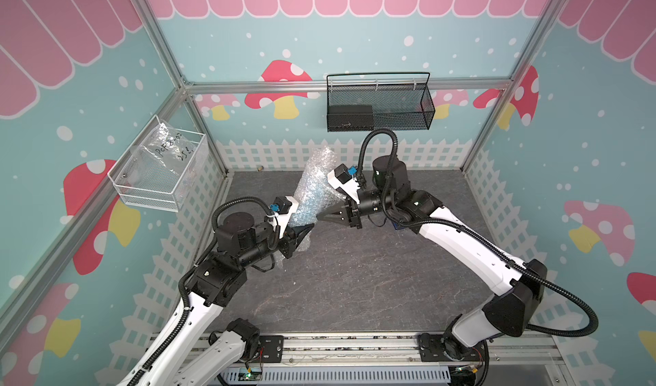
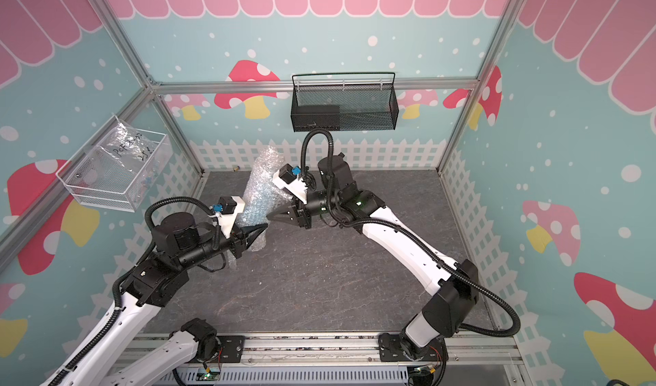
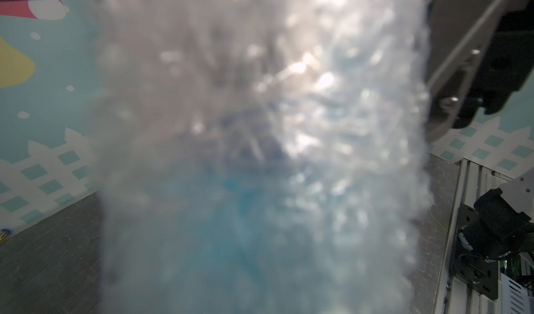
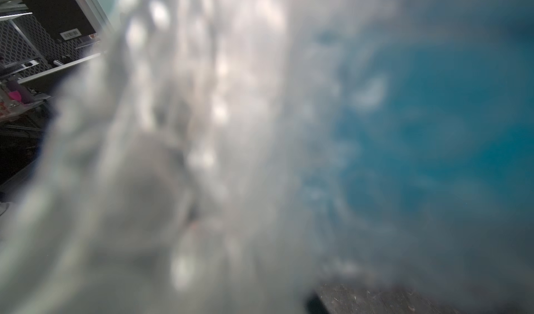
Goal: Wrap wine bottles in bubble wrap
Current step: Stick the tape on the bubble wrap.
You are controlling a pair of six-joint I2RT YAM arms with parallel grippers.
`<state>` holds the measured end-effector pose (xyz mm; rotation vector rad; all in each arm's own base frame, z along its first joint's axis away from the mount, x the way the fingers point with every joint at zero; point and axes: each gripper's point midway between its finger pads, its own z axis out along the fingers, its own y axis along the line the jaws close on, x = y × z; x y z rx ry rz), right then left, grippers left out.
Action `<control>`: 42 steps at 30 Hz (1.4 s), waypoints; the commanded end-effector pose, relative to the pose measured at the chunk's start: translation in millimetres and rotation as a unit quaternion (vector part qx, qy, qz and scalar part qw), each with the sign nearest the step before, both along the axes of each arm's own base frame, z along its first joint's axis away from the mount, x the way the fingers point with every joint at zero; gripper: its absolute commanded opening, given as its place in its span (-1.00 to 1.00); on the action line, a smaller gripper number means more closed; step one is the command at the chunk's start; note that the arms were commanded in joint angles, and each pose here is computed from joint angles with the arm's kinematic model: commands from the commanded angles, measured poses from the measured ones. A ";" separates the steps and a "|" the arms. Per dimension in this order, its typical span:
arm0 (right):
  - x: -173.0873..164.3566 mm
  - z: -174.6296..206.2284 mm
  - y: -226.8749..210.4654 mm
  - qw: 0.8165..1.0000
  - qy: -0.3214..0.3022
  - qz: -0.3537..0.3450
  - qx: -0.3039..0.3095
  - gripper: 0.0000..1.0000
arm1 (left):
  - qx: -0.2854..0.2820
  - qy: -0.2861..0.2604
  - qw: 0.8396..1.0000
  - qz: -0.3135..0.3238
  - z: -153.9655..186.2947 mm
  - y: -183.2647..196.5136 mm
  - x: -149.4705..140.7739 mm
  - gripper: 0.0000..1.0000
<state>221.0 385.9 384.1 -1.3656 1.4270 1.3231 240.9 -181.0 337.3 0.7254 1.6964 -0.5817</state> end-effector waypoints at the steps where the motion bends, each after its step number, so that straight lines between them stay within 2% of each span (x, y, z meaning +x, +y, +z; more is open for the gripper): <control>1: -12.7 -5.1 -3.5 1.000 -0.022 0.004 -0.009 0.08 | -0.032 -0.097 0.993 -0.050 48.2 -10.5 -16.5 -1.00; 2: -7.8 -8.8 -8.4 0.999 -0.028 -0.014 -0.021 0.26 | -0.036 -0.101 0.993 -0.056 51.3 -10.9 -20.1 -1.00; 5: 6.3 -5.0 -27.6 0.997 -0.049 -0.061 -0.025 0.60 | -0.049 -0.113 0.989 -0.079 61.8 -12.2 -32.2 -1.00; 6: 11.8 1.3 -34.3 0.995 -0.051 -0.082 -0.015 0.85 | -0.055 -0.117 0.988 -0.085 66.0 -12.4 -35.7 -1.00; 7: 18.1 7.2 -42.5 0.993 -0.049 -0.106 0.002 0.97 | -0.061 -0.120 0.987 -0.092 70.5 -12.7 -38.6 -1.00; 8: 21.4 9.2 -50.7 0.991 -0.047 -0.122 0.017 0.97 | -0.069 -0.123 0.985 -0.099 75.3 -13.2 -41.7 -1.00; 10: 24.5 12.8 -63.8 0.989 -0.045 -0.138 0.041 0.97 | -0.083 -0.126 0.982 -0.112 82.9 -14.6 -45.6 -1.00; 13: -0.9 24.8 -73.5 0.991 -0.070 -0.077 0.084 0.97 | -0.101 -0.130 0.979 -0.118 93.3 -14.8 -47.9 -1.00; 15: -19.7 34.7 -77.7 0.989 -0.085 -0.040 0.116 0.80 | -0.108 -0.133 0.978 -0.118 97.5 -14.9 -47.6 -1.00; 17: -27.4 39.7 -80.3 0.987 -0.088 -0.030 0.130 0.55 | -0.114 -0.134 0.977 -0.117 100.4 -15.1 -46.6 -1.00; 18: -31.6 40.8 -80.9 0.987 -0.089 -0.019 0.132 0.48 | -0.117 -0.135 0.977 -0.118 102.3 -15.4 -46.4 -1.00; 20: -39.6 40.6 -82.5 0.987 -0.090 0.000 0.133 0.48 | -0.120 -0.134 0.977 -0.115 104.7 -15.4 -44.9 -1.00; 23: -43.6 41.8 -84.6 0.986 -0.093 0.004 0.135 0.64 | -0.123 -0.133 0.977 -0.113 107.6 -15.4 -43.4 -1.00; 26: -45.9 44.1 -83.0 0.986 -0.093 0.010 0.137 0.68 | -0.124 -0.133 0.978 -0.105 108.5 -14.3 -40.3 -1.00; 38: -38.8 49.2 -61.8 0.988 -0.078 0.020 0.135 0.39 | -0.122 -0.129 0.979 -0.101 104.7 -16.1 -34.3 -1.00; 42: -35.3 49.7 -55.9 0.989 -0.068 0.023 0.132 0.16 | -0.123 -0.131 0.979 -0.101 103.2 -16.6 -33.6 -1.00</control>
